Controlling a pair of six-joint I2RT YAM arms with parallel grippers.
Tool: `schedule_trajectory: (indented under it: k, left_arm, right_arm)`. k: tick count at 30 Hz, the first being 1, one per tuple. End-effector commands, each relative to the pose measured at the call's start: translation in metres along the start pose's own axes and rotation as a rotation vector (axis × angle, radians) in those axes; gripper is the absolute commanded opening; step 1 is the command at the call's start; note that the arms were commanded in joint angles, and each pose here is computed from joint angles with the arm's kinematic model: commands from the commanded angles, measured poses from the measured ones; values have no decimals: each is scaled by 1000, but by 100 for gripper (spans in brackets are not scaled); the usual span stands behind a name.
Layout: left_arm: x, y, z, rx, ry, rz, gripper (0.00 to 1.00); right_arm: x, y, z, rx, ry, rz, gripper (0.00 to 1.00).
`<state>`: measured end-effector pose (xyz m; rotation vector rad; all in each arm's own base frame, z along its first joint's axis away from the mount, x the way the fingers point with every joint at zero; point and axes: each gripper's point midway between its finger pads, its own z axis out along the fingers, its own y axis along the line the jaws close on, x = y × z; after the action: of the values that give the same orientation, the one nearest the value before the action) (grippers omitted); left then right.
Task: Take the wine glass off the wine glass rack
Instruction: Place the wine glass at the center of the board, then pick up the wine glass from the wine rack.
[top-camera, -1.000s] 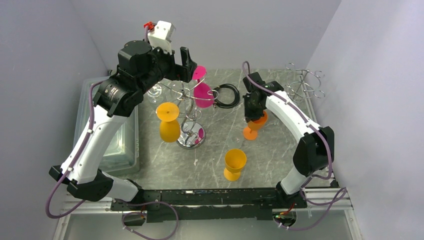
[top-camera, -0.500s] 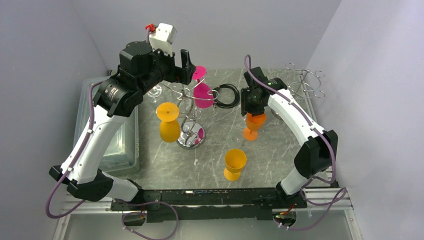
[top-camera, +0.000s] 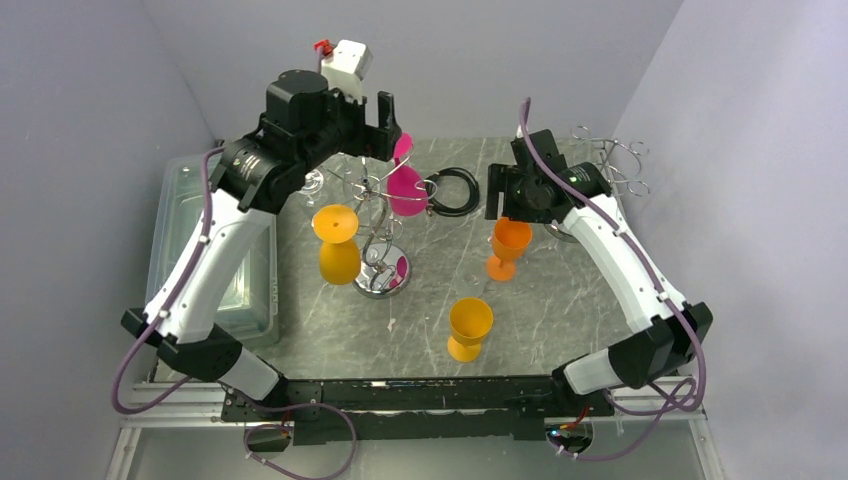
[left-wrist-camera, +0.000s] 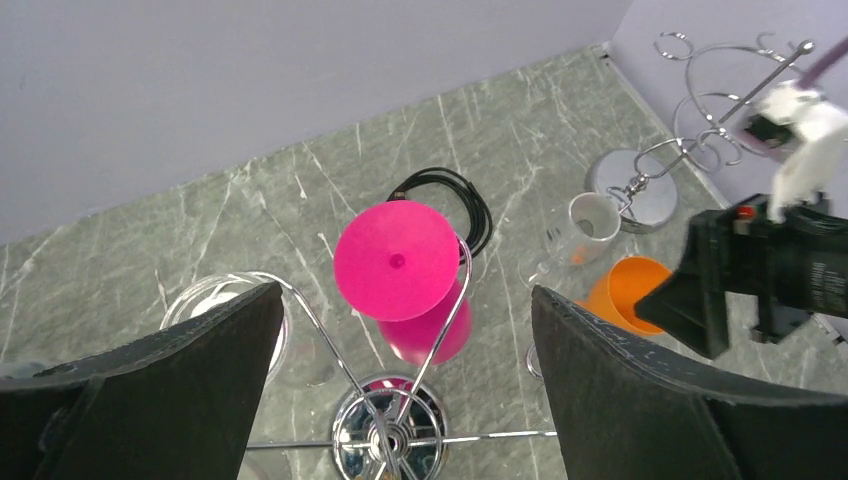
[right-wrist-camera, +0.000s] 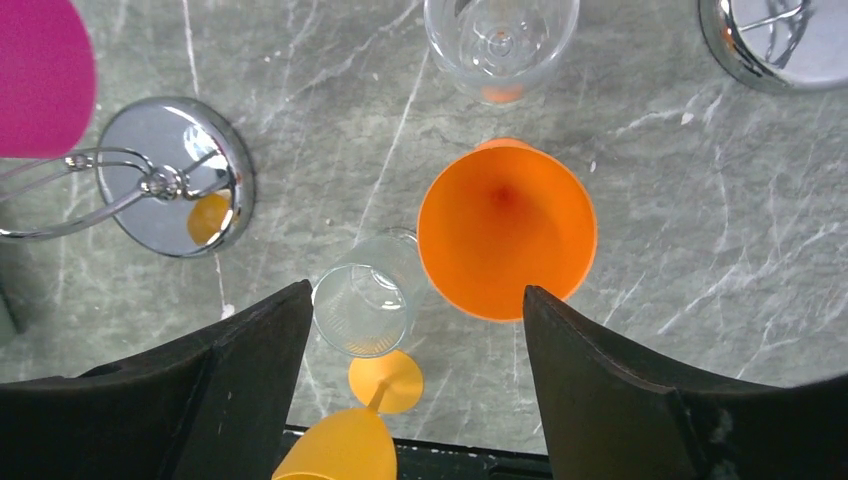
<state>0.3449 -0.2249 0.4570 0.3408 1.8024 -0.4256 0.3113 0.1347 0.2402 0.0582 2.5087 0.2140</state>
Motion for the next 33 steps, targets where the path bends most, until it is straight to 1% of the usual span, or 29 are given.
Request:
schedule_trajectory:
  k: [1, 5, 7, 13, 17, 22, 33]
  left_arm:
    - [-4, 5, 11, -45, 2, 3, 99]
    - [1, 33, 16, -204, 14, 30, 99]
    - [2, 41, 16, -250, 18, 42, 100]
    - [6, 52, 15, -310, 30, 53, 99]
    - [1, 40, 22, -243, 19, 53, 99]
    - [3, 17, 38, -140, 53, 37, 99]
    - [14, -2, 70, -67, 94, 12, 99]
  right_arm:
    - [-24, 8, -25, -50, -121, 36, 82]
    - [-25, 10, -31, -71, -149, 41, 84]
    - [-24, 10, -31, -75, -153, 40, 84]
    - [-23, 11, -30, -88, -156, 32, 85]
    - [-25, 14, -31, -104, -164, 30, 85]
    - [-25, 13, -33, -102, -172, 26, 85]
    - [-18, 8, -33, -96, -170, 35, 86]
